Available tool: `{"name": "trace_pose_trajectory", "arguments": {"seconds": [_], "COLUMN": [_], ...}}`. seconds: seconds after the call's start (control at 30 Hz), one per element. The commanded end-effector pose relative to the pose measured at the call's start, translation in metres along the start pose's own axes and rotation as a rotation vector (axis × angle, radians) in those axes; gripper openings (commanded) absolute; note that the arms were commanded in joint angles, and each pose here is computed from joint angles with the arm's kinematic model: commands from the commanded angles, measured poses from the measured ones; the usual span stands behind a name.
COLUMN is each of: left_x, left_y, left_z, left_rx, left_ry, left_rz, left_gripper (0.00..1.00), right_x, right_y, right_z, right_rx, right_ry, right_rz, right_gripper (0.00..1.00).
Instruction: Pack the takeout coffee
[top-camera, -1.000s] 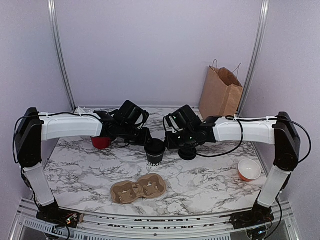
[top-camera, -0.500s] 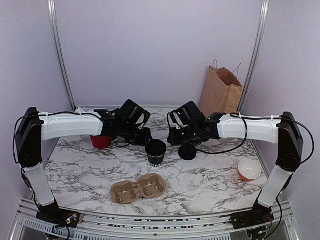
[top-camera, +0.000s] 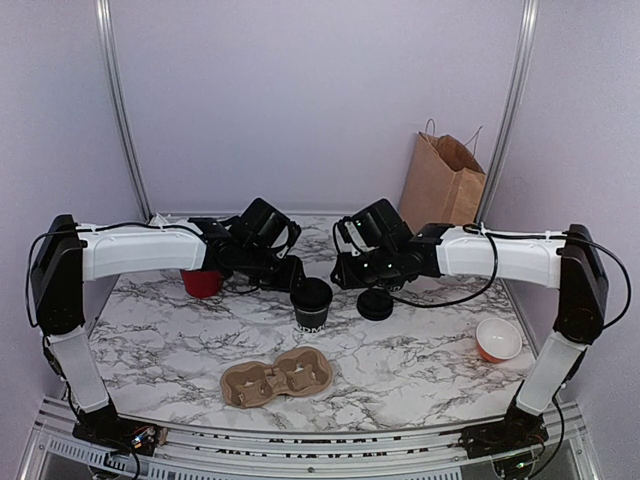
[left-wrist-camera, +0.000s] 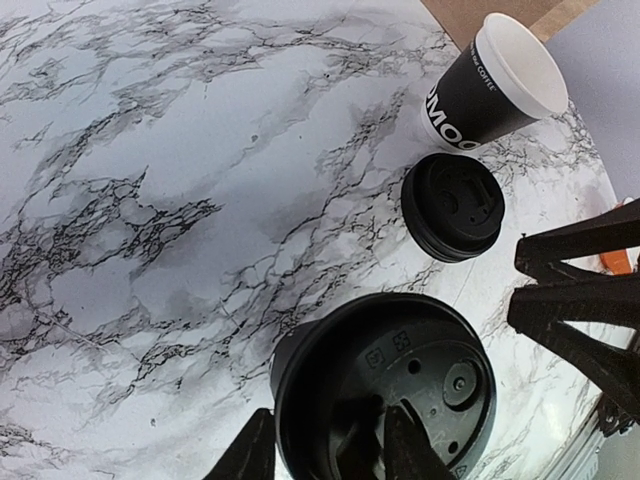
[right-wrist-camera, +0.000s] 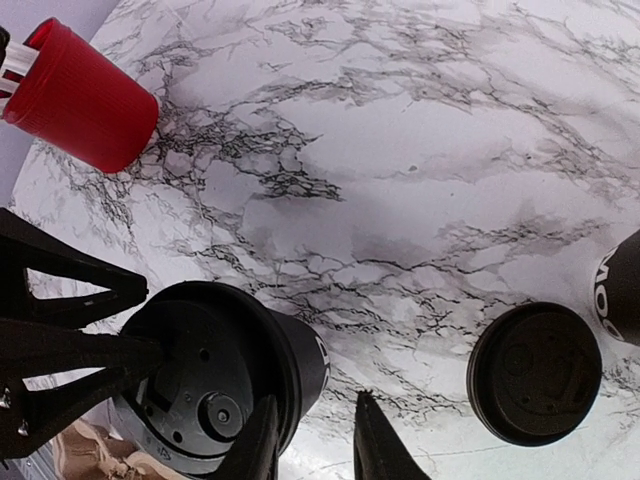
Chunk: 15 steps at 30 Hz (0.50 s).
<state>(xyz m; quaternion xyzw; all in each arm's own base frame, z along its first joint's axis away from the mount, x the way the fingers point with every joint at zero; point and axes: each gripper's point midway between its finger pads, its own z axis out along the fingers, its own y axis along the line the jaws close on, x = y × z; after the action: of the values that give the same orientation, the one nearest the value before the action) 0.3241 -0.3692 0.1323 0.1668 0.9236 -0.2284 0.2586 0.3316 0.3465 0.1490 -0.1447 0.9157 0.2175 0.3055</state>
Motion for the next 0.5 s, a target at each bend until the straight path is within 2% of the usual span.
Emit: {"name": "trace_pose_trajectory", "arguments": {"seconds": [0.0,0.13,0.27,0.37,0.47], "left_x": [-0.015,-0.021,-0.024,-0.022,-0.015], "left_y": [-0.011,-0.013,-0.013,-0.009,-0.002], "left_z": [-0.012,-0.018,-0.026,-0.03,-0.031], "left_rx": [0.017,0.022,0.019,0.021,0.032], "left_ry": [-0.027,-0.048,-0.066,-0.068,-0.057], "left_rz": [0.016,0.012,-0.003,-0.032,-0.066], "left_gripper": [0.38,0.43,0.43,0.39,0.28], "right_x": [-0.026,-0.018,-0.018,-0.015,-0.008], "right_y": [0.023,0.043,0.055,0.065,0.072], "right_z": [-0.018,-0.017,-0.019,-0.018,-0.013], "right_rx": [-0.057,-0.089,-0.124,-0.16,-0.207], "right_ry": [-0.069,-0.056,-0.055,-0.044,-0.019], "right_rz": [-0.036,-0.076,-0.1,-0.118,-0.115], "right_gripper": [0.26,0.27,0.26,0.24,0.21]}}
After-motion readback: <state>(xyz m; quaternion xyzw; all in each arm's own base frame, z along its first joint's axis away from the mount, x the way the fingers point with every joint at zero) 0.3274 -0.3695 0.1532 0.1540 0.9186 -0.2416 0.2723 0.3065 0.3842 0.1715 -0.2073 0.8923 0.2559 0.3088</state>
